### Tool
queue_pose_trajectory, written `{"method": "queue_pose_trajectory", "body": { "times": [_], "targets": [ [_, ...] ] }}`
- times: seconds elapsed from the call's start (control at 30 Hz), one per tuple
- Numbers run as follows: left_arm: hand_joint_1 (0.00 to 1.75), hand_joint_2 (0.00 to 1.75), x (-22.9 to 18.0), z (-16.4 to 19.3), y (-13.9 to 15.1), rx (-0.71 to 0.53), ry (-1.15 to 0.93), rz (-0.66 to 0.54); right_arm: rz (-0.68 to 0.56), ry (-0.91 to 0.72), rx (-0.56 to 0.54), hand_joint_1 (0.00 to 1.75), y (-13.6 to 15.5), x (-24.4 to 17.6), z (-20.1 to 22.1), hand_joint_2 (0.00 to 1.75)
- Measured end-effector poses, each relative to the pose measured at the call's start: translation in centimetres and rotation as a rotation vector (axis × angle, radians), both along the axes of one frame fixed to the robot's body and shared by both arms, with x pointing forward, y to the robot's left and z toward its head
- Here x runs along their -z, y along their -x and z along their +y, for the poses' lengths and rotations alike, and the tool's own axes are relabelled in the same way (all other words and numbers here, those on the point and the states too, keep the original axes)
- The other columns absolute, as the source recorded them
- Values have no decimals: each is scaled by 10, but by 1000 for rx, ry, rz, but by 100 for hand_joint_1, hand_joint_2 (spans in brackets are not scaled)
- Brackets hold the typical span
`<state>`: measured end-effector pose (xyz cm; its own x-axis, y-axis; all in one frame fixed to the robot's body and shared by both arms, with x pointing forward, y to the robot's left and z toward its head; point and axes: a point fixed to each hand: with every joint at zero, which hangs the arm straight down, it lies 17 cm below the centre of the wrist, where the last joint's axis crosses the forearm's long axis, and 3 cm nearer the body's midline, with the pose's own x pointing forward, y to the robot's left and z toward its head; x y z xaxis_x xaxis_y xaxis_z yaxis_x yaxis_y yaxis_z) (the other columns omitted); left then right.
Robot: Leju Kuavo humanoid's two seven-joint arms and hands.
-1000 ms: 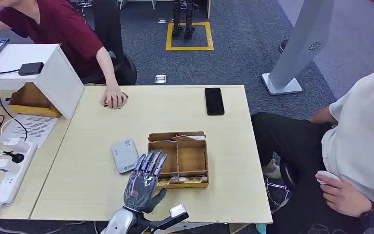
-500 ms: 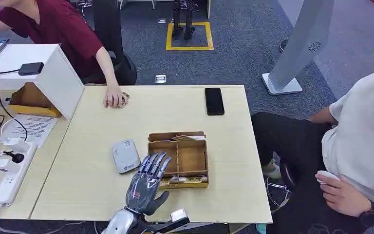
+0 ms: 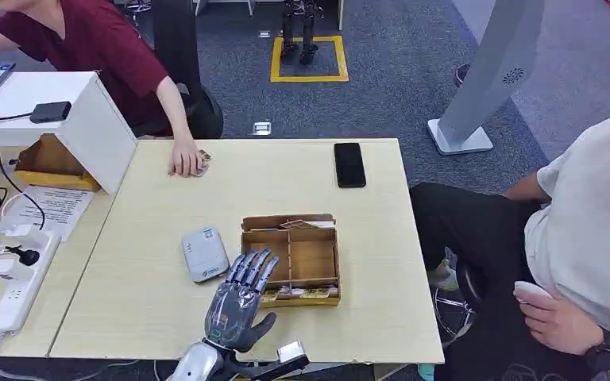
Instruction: Pass the card to the sensor for recognition and then transmit it.
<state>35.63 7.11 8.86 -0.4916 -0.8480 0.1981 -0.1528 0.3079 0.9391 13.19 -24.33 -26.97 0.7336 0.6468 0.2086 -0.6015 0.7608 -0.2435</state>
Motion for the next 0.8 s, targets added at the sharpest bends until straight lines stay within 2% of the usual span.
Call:
{"method": "queue_pose_trajectory", "body": {
  "times": [0.53,0.57,0.6,0.8],
  "targets": [
    [0,175,-1,-2,0,-1,10,2,-1,-1,-1,0,0,0,0,175],
    [30,175,-1,-2,0,-2,11,2,-1,-1,0,0,0,0,0,175],
    [164,175,-1,-2,0,-2,16,10,-1,-1,-1,0,0,0,0,175],
    [164,175,5,0,-2,-7,32,49,-7,1,0,0,-1,0,0,175]
  ]
}}
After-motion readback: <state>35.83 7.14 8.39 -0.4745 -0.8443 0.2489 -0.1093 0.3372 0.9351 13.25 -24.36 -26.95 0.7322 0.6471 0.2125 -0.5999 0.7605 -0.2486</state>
